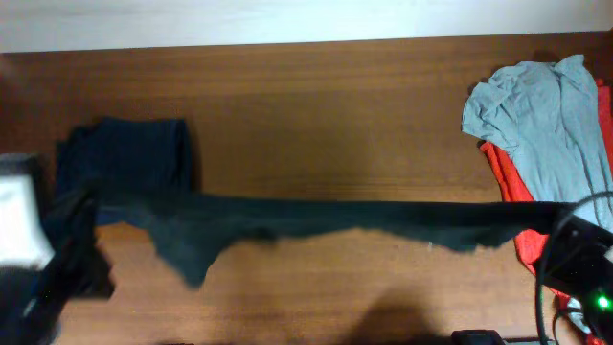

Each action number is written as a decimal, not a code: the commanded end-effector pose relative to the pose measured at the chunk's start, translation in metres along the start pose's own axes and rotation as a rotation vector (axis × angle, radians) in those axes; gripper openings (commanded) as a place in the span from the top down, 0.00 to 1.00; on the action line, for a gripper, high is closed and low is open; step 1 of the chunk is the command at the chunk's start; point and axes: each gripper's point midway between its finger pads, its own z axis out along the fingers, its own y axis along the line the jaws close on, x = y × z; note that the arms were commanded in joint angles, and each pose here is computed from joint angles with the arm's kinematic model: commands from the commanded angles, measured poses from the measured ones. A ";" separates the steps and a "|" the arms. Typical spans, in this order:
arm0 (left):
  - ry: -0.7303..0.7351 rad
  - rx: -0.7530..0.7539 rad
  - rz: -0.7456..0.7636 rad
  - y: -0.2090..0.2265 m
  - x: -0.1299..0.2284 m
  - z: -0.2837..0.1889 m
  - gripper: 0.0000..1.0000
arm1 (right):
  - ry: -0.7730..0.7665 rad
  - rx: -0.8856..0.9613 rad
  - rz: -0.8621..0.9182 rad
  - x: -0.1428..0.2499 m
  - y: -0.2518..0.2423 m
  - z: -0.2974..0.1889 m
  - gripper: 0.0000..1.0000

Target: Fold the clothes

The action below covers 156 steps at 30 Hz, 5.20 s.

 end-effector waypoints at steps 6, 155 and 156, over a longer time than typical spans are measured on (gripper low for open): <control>-0.035 -0.063 0.051 0.012 -0.035 0.037 0.99 | 0.025 0.022 -0.019 -0.019 0.010 0.035 0.96; 1.158 -0.403 -0.531 0.062 0.405 0.184 1.00 | 0.745 0.148 -0.205 0.121 -0.024 0.240 0.26; 1.133 -0.341 -0.513 0.056 0.401 0.190 1.00 | 0.740 0.146 -0.205 0.120 -0.023 0.241 0.26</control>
